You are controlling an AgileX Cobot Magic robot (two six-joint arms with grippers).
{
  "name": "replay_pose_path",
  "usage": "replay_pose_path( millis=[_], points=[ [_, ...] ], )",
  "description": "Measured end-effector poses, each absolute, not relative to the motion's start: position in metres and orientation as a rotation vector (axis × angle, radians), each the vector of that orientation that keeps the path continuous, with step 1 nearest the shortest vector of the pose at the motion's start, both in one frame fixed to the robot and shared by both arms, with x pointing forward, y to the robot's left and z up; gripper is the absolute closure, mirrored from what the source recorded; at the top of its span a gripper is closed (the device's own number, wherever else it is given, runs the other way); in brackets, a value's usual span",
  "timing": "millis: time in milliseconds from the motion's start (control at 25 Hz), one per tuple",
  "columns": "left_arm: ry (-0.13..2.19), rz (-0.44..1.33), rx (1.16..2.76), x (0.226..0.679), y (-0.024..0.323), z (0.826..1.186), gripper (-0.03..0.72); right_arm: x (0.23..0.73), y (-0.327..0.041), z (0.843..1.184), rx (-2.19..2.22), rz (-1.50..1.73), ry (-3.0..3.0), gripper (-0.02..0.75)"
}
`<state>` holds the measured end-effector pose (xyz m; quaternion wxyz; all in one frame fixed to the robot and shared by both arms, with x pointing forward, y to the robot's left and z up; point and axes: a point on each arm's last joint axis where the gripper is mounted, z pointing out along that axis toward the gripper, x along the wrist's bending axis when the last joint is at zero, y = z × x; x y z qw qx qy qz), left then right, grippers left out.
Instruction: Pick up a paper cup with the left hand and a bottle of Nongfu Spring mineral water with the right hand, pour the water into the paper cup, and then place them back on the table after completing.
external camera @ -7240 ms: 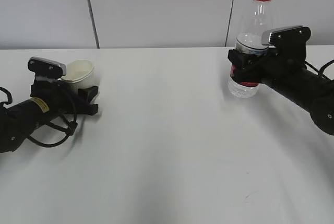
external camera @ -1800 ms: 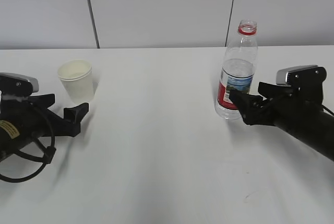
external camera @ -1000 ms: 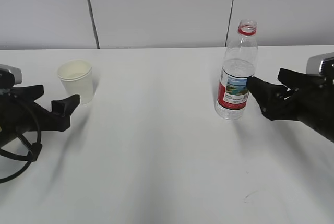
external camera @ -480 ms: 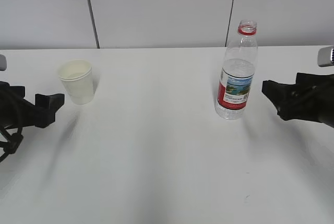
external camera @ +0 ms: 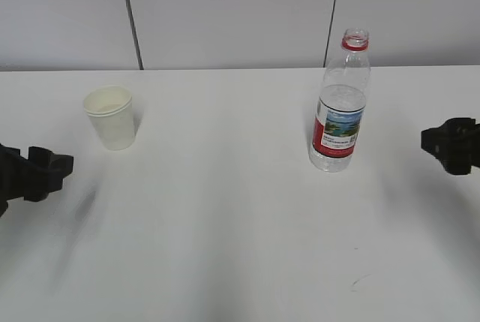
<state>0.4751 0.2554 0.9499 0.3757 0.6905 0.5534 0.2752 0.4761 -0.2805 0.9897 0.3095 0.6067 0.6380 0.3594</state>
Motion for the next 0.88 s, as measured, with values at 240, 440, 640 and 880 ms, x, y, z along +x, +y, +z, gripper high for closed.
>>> replay_pose_path(
  millis=[240, 440, 640, 880],
  points=[
    [1.591, 0.607, 1.940, 0.462, 0.252, 0.956, 0.188, 0.476, -0.292, 1.021, 1.853, 0.685, 1.688, 0.146],
    [1.772, 0.497, 2.054, 0.463, 0.248, 0.974, 0.207, 0.472, -0.289, 1.050, 2.052, 0.521, 1.786, 0.190],
    [1.978, 0.350, 2.114, 0.466, 0.247, 1.010, 0.210, 0.459, -0.279, 1.071, 2.203, 0.448, 1.961, 0.245],
    [2.135, 0.228, 2.207, 0.462, 0.249, 1.050, 0.225, 0.450, -0.277, 1.076, 2.266, 0.340, 2.043, 0.255]
  ],
)
